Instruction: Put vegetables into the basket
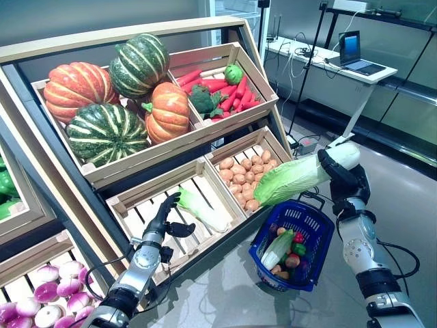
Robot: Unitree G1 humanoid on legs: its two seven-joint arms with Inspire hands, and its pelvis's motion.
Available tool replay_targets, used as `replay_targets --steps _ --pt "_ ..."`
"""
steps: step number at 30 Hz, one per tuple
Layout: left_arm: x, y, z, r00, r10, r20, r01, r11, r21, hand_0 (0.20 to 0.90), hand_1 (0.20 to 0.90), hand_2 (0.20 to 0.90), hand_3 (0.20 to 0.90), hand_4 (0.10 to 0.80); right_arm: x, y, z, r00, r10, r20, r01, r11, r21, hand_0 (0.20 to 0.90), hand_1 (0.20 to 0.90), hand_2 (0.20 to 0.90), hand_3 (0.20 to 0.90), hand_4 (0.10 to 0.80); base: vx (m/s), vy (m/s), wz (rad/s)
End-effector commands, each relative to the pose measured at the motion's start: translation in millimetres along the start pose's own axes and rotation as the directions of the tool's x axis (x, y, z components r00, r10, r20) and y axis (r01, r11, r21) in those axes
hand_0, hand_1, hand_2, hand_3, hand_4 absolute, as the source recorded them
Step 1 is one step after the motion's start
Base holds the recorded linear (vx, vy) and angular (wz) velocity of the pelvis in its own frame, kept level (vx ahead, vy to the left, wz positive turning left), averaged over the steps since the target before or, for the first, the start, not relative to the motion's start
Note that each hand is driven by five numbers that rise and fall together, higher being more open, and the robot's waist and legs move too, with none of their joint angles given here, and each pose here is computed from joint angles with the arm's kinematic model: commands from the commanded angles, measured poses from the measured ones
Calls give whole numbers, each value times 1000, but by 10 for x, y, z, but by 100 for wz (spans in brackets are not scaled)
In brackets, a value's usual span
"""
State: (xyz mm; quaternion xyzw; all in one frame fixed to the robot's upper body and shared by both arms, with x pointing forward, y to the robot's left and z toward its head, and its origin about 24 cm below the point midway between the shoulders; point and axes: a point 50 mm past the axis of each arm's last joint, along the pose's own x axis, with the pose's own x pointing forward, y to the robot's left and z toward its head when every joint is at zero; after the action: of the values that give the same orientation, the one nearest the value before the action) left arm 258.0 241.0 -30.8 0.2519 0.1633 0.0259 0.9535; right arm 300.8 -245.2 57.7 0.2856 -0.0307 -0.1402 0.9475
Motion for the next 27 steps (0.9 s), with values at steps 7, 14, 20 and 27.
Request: replay_targets --steps 7,14,20,27 --pt "240 379 475 979 123 164 -95 981 -168 900 900 900 900 800 241 -45 780 957 15 290 52 974 -221 300 300 300 300 400 15 -23 0" --pt "264 368 730 965 115 237 -37 950 -311 900 900 900 900 800 371 -253 790 973 -90 214 173 896 -409 300 300 300 300 400 2 -57 1" --pt "357 506 1451 877 163 452 18 929 -370 900 900 900 900 800 607 -33 1129 948 -91 306 222 877 -426 300 300 300 300 400 -293 -57 2" --pt "296 569 1948 772 193 605 77 917 -391 900 900 900 900 800 729 132 1366 931 -98 352 252 869 -426 300 300 300 300 400 -222 -5 14"
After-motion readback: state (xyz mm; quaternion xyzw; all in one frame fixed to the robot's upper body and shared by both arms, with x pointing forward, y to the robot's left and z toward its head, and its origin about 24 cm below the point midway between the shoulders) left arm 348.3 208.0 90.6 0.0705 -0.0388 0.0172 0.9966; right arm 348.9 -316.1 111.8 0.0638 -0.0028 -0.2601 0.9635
